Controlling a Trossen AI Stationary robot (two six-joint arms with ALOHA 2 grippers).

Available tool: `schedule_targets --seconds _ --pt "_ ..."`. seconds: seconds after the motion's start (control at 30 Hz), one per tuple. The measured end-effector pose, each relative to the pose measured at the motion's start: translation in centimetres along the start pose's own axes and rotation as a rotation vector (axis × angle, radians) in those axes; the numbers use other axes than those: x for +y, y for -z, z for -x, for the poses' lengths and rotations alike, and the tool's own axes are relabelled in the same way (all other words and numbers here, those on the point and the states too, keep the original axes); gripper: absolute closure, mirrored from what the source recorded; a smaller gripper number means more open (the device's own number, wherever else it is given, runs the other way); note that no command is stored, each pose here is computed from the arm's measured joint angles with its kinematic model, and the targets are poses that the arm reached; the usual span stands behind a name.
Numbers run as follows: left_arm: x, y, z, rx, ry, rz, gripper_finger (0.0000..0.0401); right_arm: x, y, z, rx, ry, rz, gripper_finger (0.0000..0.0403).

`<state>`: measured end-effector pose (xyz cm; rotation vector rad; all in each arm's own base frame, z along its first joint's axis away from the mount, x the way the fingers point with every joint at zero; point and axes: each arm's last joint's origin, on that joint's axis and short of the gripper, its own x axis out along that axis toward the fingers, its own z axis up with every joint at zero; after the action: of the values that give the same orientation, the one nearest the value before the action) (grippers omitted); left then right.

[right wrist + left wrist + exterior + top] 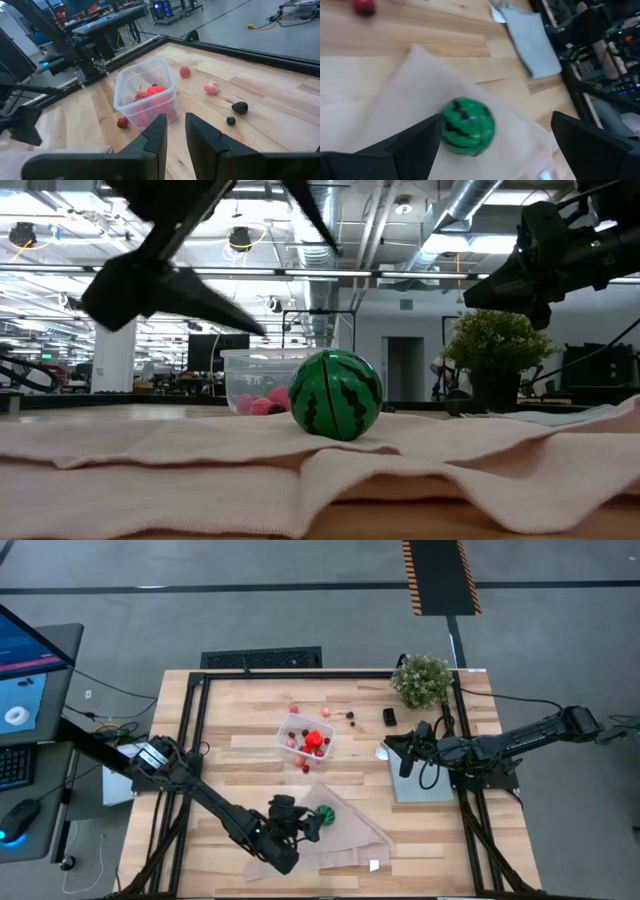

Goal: Pick and placing Produce into tupperware
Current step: Put the watermelon into the transparent bin

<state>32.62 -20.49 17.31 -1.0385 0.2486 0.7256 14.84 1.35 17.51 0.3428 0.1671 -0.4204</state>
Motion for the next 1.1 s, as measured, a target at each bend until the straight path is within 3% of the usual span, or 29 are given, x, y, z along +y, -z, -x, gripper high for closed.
schedule_targets --seconds 0.13,0.43,0.63,0.87,1.1 --pt "-1.2 0.8 -0.8 -0.013 -0.026 -0.049 0.0039 0.0 0.0 0.0 0.001 0.000 0.001 0.0310" --pt "-5.7 1.0 -2.4 -0.032 -0.266 -0.173 0.0039 0.0 0.0 0.0 0.000 0.000 0.000 0.0310" --pt "-6.1 1.8 -4.7 -0.008 -0.420 -0.183 0.0039 0.0 0.0 0.0 0.000 0.000 0.000 0.0310" --pt "-6.5 1.9 -5.4 0.017 -0.463 -0.158 0.0006 0.0 0.0 0.0 0.000 0.000 0.000 0.0310" --pt "-6.2 1.5 -5.7 0.038 -0.510 -0.153 0.0003 0.0 0.0 0.0 0.000 0.000 0.000 0.0310"
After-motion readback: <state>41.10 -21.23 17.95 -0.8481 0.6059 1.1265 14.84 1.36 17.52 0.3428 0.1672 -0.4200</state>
